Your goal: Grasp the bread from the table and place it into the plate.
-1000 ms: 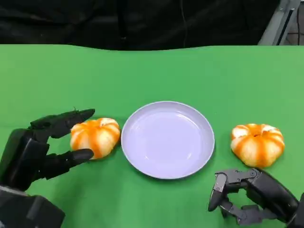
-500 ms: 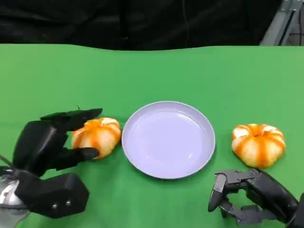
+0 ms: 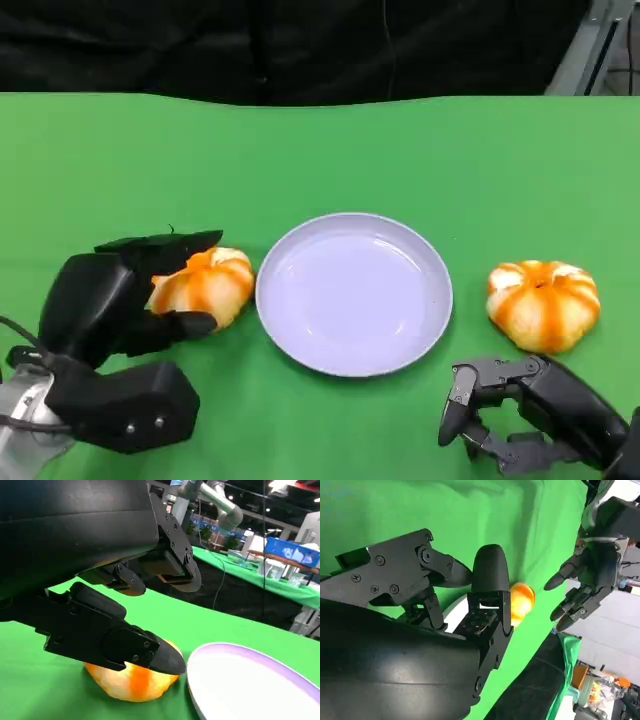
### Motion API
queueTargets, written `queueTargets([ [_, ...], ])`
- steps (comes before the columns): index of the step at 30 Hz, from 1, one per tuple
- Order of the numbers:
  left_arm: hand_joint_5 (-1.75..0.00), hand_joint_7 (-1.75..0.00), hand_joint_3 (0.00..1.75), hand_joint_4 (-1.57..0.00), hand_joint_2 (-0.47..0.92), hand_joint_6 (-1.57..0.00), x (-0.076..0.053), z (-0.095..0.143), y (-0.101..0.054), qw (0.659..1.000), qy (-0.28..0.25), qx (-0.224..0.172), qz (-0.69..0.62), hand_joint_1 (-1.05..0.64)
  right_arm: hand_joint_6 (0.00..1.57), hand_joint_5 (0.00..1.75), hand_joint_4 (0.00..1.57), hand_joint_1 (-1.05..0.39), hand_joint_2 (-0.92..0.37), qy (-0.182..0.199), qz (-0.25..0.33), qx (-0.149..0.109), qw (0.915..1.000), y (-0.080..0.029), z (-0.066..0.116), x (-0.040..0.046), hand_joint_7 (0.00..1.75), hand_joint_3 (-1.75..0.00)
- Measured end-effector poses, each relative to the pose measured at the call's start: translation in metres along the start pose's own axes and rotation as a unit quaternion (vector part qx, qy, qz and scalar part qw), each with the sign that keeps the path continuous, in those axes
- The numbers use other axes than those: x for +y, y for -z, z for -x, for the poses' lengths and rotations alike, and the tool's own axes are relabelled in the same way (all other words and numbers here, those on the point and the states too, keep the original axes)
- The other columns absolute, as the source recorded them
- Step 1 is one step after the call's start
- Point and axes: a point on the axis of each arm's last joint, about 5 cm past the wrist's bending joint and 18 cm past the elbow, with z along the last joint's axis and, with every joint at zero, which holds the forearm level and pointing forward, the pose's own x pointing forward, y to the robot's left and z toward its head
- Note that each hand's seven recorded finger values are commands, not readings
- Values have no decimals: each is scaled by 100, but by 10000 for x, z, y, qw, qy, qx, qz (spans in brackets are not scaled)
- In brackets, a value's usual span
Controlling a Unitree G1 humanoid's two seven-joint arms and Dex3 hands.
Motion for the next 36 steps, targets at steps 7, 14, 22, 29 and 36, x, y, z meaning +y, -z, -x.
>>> queueTargets([
  [7, 0, 0, 0, -59, 91, -61, -16, 6, 5, 10000, 71, -18, -38, -68, 80, 165, 73, -8, -77, 0, 0, 1, 10000, 0, 0, 0, 115, -75],
  [14, 0, 0, 0, -58, 91, -61, -13, 9, 11, 10000, 35, -17, -58, -68, 80, 166, 73, -8, -77, 0, 0, 1, 10000, 0, 0, 0, 115, -75],
  [22, 0, 0, 0, -58, 90, -60, -23, -2, 23, 9998, 93, 91, -124, -66, 80, 166, 72, -7, -77, -7, -8, 9, 10000, 3, 3, 0, 114, -75],
  [29, 0, 0, 3, -56, 92, -54, -163, -101, 19, 9948, 858, 371, -416, -69, 81, 167, 72, -8, -77, 2, -12, 8, 10000, 2, 8, 1, 116, -75],
  [36, -1, 0, 8, -58, 92, -53, -252, -173, -29, 9890, 1259, 445, -630, -72, 80, 168, 71, -8, -77, 9, -9, 2, 10000, 0, 7, 1, 116, -75],
])
